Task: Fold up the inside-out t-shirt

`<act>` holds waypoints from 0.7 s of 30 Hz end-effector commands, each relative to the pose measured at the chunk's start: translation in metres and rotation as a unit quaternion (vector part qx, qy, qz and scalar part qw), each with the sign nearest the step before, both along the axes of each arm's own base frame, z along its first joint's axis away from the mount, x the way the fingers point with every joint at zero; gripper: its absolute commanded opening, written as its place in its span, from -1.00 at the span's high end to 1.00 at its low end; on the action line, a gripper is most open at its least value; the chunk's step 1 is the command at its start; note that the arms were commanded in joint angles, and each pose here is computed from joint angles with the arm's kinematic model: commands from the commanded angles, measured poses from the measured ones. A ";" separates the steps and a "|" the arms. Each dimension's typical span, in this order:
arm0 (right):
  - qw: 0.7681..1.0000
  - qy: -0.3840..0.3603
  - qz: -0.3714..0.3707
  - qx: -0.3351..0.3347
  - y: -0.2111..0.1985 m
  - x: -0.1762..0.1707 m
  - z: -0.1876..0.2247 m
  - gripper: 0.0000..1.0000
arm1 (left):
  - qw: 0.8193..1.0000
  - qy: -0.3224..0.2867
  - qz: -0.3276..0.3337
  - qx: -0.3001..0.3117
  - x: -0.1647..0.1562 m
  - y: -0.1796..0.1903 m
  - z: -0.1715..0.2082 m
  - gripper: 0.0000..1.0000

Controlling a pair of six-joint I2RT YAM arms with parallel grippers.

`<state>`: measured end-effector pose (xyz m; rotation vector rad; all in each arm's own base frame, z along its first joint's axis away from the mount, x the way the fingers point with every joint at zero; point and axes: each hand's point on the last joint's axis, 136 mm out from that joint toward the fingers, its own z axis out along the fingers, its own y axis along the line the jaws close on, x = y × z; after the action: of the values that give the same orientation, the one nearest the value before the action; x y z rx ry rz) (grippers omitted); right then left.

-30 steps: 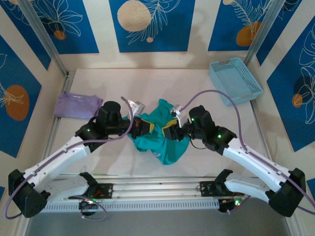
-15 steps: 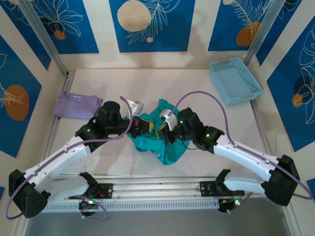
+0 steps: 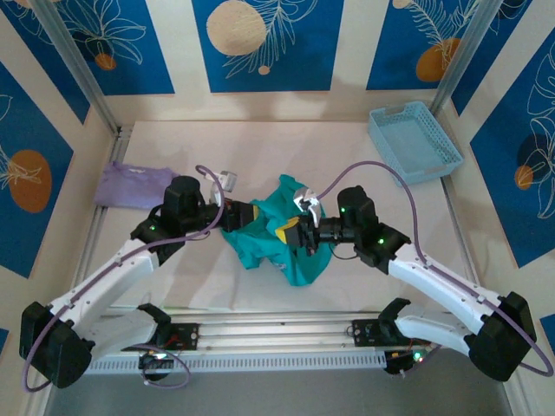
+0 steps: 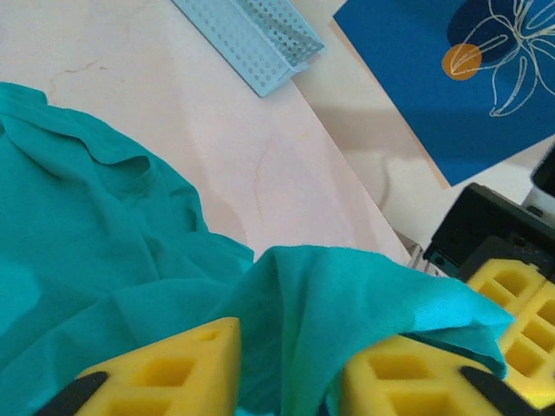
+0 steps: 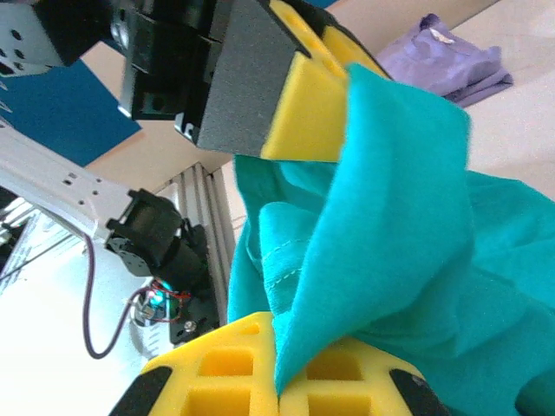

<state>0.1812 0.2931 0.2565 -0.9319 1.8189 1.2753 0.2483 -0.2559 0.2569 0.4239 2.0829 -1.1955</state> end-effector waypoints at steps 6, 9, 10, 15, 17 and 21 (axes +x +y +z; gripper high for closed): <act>1.000 0.018 0.017 0.016 0.006 0.002 0.003 1.00 | 0.990 -0.076 0.070 0.092 0.001 0.041 0.009 -0.20; 1.000 0.021 0.012 0.015 0.005 0.006 0.003 1.00 | 0.989 -0.116 0.048 0.077 -0.017 0.041 0.027 -0.23; 1.000 0.022 0.011 0.014 0.005 0.007 0.003 1.00 | 0.990 -0.126 0.027 0.063 -0.025 0.035 0.033 -0.20; 1.000 0.025 0.013 0.014 0.007 0.008 0.003 1.00 | 0.990 -0.113 -0.082 0.014 -0.051 0.002 0.040 -0.05; 1.000 0.025 0.013 0.013 0.007 0.008 0.003 1.00 | 0.989 -0.105 -0.102 0.005 -0.053 -0.007 0.041 -0.06; 0.999 0.025 0.014 0.014 0.007 0.008 0.005 1.00 | 0.987 -0.088 -0.135 -0.017 -0.055 -0.023 0.041 -0.10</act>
<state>0.1896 0.2978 0.2435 -0.9096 1.8793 1.3206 0.2056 -0.2633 0.2744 0.6966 1.9890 -1.1755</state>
